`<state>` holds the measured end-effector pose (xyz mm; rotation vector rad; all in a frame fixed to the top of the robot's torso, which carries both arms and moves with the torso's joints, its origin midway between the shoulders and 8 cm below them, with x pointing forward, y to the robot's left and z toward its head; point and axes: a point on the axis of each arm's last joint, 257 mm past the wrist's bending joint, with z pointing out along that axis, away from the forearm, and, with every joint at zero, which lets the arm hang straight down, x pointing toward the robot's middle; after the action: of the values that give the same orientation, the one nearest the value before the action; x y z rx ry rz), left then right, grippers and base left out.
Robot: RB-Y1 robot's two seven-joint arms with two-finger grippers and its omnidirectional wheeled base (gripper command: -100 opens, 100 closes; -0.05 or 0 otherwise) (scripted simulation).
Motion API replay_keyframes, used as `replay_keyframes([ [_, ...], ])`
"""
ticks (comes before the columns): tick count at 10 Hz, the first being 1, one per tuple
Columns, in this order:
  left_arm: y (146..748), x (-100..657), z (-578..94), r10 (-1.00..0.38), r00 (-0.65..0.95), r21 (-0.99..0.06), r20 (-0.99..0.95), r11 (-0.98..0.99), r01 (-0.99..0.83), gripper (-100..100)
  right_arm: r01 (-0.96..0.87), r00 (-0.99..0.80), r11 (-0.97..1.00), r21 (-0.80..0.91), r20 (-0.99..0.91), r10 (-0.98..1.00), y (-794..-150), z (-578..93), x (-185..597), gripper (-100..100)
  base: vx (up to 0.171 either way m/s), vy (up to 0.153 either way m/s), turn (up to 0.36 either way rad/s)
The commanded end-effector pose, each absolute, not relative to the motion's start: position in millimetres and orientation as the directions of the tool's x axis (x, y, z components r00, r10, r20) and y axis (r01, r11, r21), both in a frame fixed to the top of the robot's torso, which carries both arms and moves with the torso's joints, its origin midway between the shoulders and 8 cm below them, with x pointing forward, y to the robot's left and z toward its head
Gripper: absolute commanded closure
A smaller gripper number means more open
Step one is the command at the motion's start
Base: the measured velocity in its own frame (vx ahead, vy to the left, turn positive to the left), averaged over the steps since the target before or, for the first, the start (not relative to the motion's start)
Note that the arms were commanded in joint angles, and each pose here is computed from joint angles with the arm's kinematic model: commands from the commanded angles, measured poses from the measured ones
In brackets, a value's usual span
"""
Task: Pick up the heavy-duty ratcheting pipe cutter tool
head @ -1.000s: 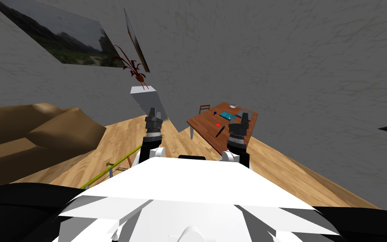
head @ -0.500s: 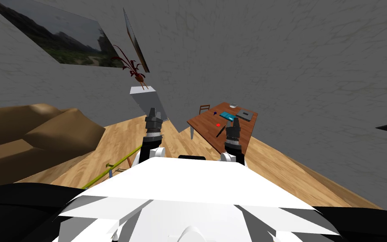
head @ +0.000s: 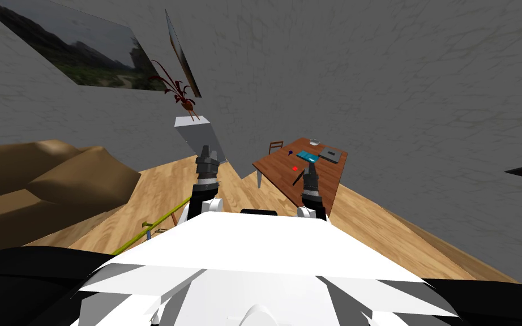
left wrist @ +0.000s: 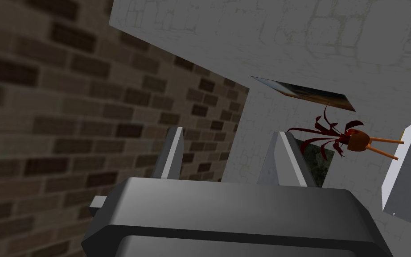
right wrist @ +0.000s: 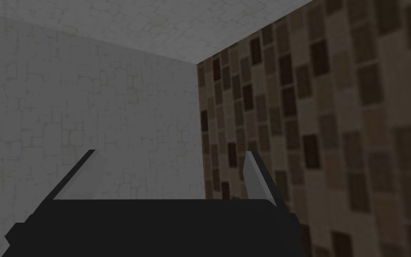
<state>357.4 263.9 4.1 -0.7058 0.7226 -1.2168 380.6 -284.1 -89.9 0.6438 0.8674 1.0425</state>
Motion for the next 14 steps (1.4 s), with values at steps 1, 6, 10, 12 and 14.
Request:
replay_keyframes([
  [1, 264, 357, 4, -0.975, 0.191, -0.802, -0.110, 0.200, 0.563, 0, -0.430, 0.248, 0.410, 0.804, -0.332, 0.910, -286, -105, 384, -100, 0.015, 0.026, -0.013],
  [6, 264, 357, 4, -0.975, 0.191, -0.802, -0.110, 0.200, 0.563, 0, -0.309, 0.277, 0.556, 0.772, -0.486, 0.829, -306, -159, 391, -100, 0.024, 0.037, -0.019],
  [10, 264, 357, 4, -0.975, 0.191, -0.802, -0.110, 0.200, 0.563, 0, -0.209, 0.286, 0.662, 0.720, -0.602, 0.746, -326, -200, 393, -100, 0.030, 0.043, -0.022],
  [12, 264, 357, 4, -0.975, 0.191, -0.802, -0.110, 0.200, 0.563, 0, -0.160, 0.285, 0.706, 0.690, -0.652, 0.702, -337, -219, 393, -100, 0.036, 0.045, -0.019],
  [14, 264, 357, 4, -0.975, 0.191, -0.802, -0.110, 0.200, 0.563, 0, -0.113, 0.284, 0.750, 0.651, -0.703, 0.653, -350, -235, 393, -100, 0.048, 0.045, -0.026],
])
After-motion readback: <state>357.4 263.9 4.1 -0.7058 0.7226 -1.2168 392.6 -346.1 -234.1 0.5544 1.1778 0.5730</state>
